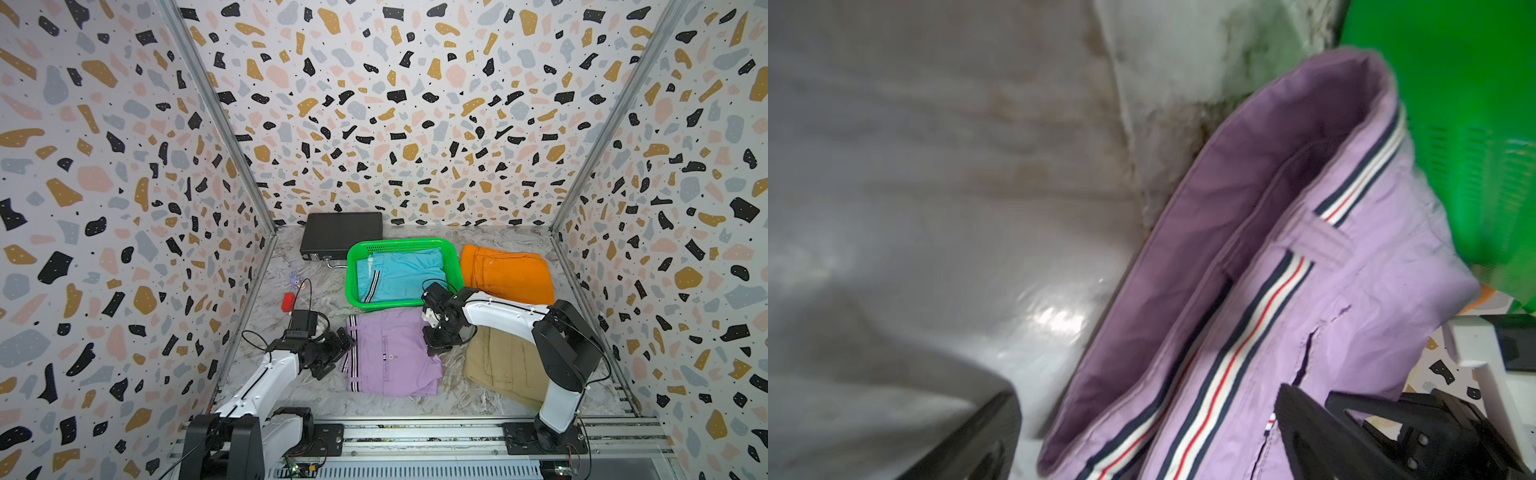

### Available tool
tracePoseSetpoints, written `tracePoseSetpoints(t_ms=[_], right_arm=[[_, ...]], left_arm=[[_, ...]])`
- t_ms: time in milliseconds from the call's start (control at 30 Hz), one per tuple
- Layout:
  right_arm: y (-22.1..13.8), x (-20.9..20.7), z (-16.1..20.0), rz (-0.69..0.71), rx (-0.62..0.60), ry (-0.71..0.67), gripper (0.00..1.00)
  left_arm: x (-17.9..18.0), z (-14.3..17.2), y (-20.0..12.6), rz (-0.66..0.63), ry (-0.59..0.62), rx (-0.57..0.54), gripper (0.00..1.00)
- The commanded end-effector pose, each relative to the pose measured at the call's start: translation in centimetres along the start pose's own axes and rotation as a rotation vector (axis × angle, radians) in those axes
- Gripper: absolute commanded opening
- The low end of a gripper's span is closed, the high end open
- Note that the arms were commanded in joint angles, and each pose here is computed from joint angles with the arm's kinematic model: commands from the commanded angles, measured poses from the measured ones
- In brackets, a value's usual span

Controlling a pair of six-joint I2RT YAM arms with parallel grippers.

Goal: Put the folded long pants in the basket
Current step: Move the long pant to the center of the board, then pick up the long pant at the center of the board.

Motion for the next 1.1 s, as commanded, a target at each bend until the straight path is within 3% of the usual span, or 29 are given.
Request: tracePoseSetpoints(t_ms=[0,200,333,433,600,667,833,1067], right_arm=[[-0.7,0.4,-1.0,-0.003,-0.023,-0.018,0.00],[-0.1,0.7,-1.7,-0.040,-0.023,-0.020,0.00],[-0.1,0.8,-1.8,-0.054,-0.031,-0.025,0.00],[-0.3,0.9,-1.9,-0.058,-0.040,-0.030,0.00],[-0.9,1.2,-1.9,-0.061,-0.059,-0.049,0.00],[-1.3,1.3,-1.8,-0.063,-0.069,-0.063,0.00],[-4.0,2.0,-1.1,-0.049,-0.102,-0.104,0.00],[-8.8,3.9,1.0,-0.067,-0.124,-0.176,0.00]], left_arm=[[1.3,0.2,2.2,-0.069,0.036,0.009,1.00],[1.4,1.8,3.9,-0.087,0.082,0.032,1.00],[1.6,2.5,4.9,-0.085,0.094,0.038,0.87],[1.7,2.7,5.5,-0.093,0.105,0.048,0.65],[1.1,2.6,5.4,-0.077,0.114,0.051,0.11],[0.5,2.6,4.9,-0.059,0.120,0.047,0.00],[-1.1,3.2,1.9,-0.043,0.145,0.038,0.00],[-4.1,4.8,-5.9,0.053,0.211,-0.039,0.00]])
Point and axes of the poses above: each gripper's point midway between its finger pads, its own y axis out along the fingers, its own x axis along the line the jaws close on, z = x × y, the point moved 7 cm from there along -y, back along the fingers, and after that the axes turned 14 degrees about -y, right-handed, at the moved point
